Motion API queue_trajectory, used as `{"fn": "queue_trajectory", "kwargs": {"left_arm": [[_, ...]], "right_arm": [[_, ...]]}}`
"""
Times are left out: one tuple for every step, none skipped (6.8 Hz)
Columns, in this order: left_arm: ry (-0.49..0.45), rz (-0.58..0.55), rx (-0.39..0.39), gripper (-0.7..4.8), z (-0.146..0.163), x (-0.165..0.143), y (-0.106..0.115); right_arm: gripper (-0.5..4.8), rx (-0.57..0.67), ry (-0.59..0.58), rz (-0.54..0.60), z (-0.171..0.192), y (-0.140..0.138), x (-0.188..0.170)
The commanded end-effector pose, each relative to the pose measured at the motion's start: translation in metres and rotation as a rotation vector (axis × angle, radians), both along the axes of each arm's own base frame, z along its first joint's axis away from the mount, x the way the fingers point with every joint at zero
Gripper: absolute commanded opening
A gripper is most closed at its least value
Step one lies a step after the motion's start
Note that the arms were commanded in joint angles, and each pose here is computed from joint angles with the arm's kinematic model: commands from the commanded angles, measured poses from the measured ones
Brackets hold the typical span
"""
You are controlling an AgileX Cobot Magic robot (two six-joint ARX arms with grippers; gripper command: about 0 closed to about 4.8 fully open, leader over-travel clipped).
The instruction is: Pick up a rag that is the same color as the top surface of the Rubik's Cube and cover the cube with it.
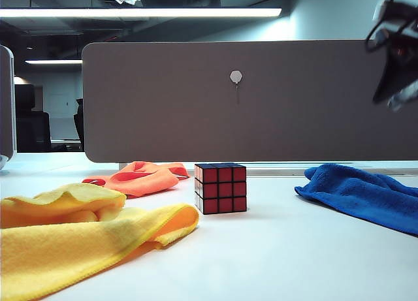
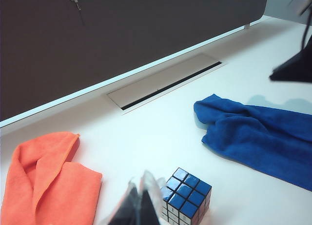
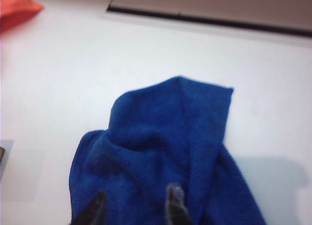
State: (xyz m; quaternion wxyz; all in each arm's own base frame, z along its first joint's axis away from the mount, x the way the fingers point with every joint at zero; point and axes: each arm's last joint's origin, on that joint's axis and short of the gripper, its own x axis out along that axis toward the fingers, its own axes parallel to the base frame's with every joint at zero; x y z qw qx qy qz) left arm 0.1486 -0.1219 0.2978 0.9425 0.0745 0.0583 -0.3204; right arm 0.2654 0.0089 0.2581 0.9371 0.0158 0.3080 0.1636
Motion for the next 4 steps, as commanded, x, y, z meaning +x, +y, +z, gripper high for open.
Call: {"fn": "queue_trajectory", "kwargs": {"left_arm": [[-0.015, 0.003, -0.012, -0.05, 0.003, 0.000, 0.000], [-0.015, 0.003, -0.012, -0.05, 0.003, 0.000, 0.000], [-0.015, 0.003, -0.012, -0.05, 0.003, 0.000, 0.000], [-0.016, 0.003, -0.012, -0.05, 0.003, 0.000, 0.000]], "right_arm": [[2.36, -0.009, 0.131, -0.012, -0.049, 0.000, 0.033], [2.50, -0.011, 0.144, -0.014, -0.054, -0.001, 0.035], [2.55, -0.027, 0.150, -0.032, -0.056, -0.001, 0.037], [2.88, -0.072, 0.160, -0.082, -0.061, -0.003, 0.039]]}}
